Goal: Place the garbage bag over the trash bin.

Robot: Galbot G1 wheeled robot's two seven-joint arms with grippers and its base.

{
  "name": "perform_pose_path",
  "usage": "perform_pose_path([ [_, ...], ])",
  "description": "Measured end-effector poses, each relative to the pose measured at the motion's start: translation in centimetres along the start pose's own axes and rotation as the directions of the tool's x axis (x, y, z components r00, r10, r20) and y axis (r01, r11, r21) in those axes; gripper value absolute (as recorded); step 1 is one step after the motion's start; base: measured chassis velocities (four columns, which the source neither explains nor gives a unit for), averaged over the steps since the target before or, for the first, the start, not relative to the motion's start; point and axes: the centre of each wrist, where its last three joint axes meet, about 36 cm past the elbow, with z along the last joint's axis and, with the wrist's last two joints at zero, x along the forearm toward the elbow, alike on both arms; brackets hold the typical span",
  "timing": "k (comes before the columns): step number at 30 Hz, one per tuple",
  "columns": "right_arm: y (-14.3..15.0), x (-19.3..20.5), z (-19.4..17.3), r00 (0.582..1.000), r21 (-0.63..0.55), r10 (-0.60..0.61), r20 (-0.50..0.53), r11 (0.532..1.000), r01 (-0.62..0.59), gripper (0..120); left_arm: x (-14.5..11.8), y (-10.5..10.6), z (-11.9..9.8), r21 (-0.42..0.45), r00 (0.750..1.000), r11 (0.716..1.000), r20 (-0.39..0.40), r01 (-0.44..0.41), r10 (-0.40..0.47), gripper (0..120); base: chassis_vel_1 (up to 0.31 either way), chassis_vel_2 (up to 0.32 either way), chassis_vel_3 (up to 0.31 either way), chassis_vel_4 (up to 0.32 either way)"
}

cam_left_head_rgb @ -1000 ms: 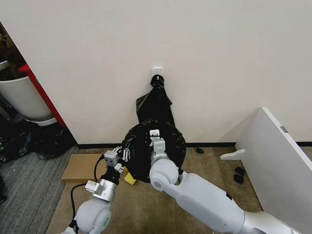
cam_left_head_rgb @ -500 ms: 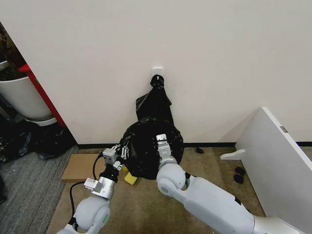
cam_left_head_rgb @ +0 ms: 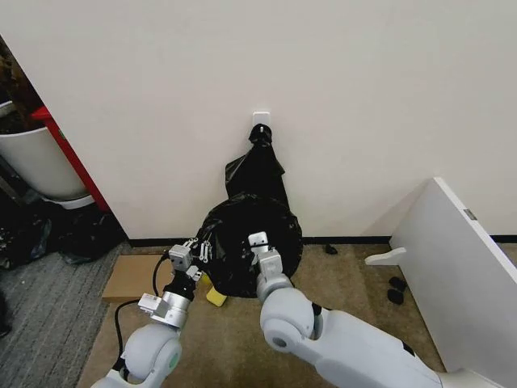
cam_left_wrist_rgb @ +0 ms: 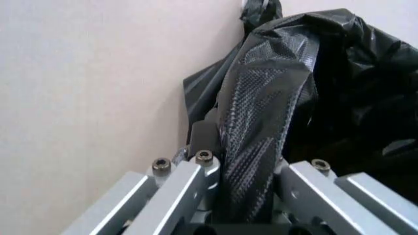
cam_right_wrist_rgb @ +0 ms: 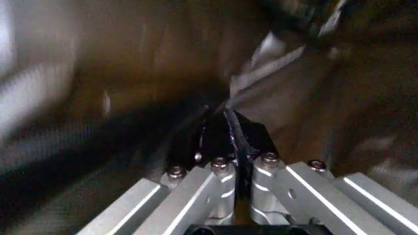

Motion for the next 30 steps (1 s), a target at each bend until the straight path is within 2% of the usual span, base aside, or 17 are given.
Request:
perform_pose_path([
  [2, 0.2, 0.6, -0.2, 1.0, -0.012, -0.023, -0.014, 1.0, 0.023, 0, 0.0, 0.0, 0.0, 0.001, 1.0, 1.0, 0.0, 0.001, -0.001, 3, 0.0, 0.0, 0.0, 0.0],
  [4, 0.8, 1.6, -0.1, 0.995, -0.018, -0.06, -0.074, 0.998, 0.059, 0, -0.2, 0.1, -0.1, 0.004, 1.0, 1.0, 0.004, 0.002, -0.002, 3, 0.0, 0.0, 0.0, 0.0],
  [7, 1.7, 1.7, 1.1, 0.987, 0.049, -0.049, -0.153, 0.997, 0.057, 0, -0.4, 0.0, -0.6, 0.02, 1.0, 1.0, 0.018, 0.001, -0.002, 3, 0.0, 0.0, 0.0, 0.0],
  [9, 1.9, 1.2, 1.4, 0.986, 0.063, -0.038, -0.163, 0.997, 0.049, 0, -0.4, 0.0, -0.7, 0.028, 1.0, 1.0, 0.021, -0.002, 0.002, 3, 0.0, 0.0, 0.0, 0.0],
  [13, 2.2, -0.7, 1.9, 0.994, 0.142, 0.022, -0.105, 0.99, -0.007, 0, -0.3, -0.2, -0.8, 0.04, 0.999, 0.999, 0.035, -0.015, 0.014, 3, 0.0, 0.0, 0.0, 0.0],
  [16, 1.6, -0.4, 1.7, 0.997, 0.174, 0.026, -0.066, 0.985, -0.014, 0, -0.3, 0.0, -0.8, 0.036, 0.999, 0.999, 0.039, -0.017, 0.015, 3, 0.0, 0.0, 0.0, 0.0],
  [20, 0.6, 0.8, 0.2, 0.997, 0.137, -0.037, -0.07, 0.989, 0.046, 0, -0.3, 0.5, -0.5, 0.02, 0.999, 0.999, 0.042, -0.032, 0.031, 3, 0.0, 0.0, 0.0, 0.0],
  [23, 0.2, 2.0, -2.2, 0.976, 0.048, -0.135, -0.173, 0.988, 0.145, 0, -0.5, 0.8, 0.1, 0.011, 0.997, 0.999, 0.059, -0.049, 0.049, 3, 0.0, 0.0, 0.0, 0.0],
  [26, 0.5, 2.4, -3.9, 0.948, 0.017, -0.179, -0.263, 0.982, 0.19, 0, -0.7, 0.9, 0.4, 0.01, 0.995, 0.998, 0.077, -0.061, 0.06, 3, 0.0, 0.0, 0.0, 0.0],
  [30, 1.2, 1.5, -4.5, 0.936, 0.017, -0.171, -0.307, 0.983, 0.185, 0, -0.7, 0.8, 0.5, 0.015, 0.994, 0.997, 0.086, -0.071, 0.069, 3, 0.0, 0.0, 0.0, 0.0],
])
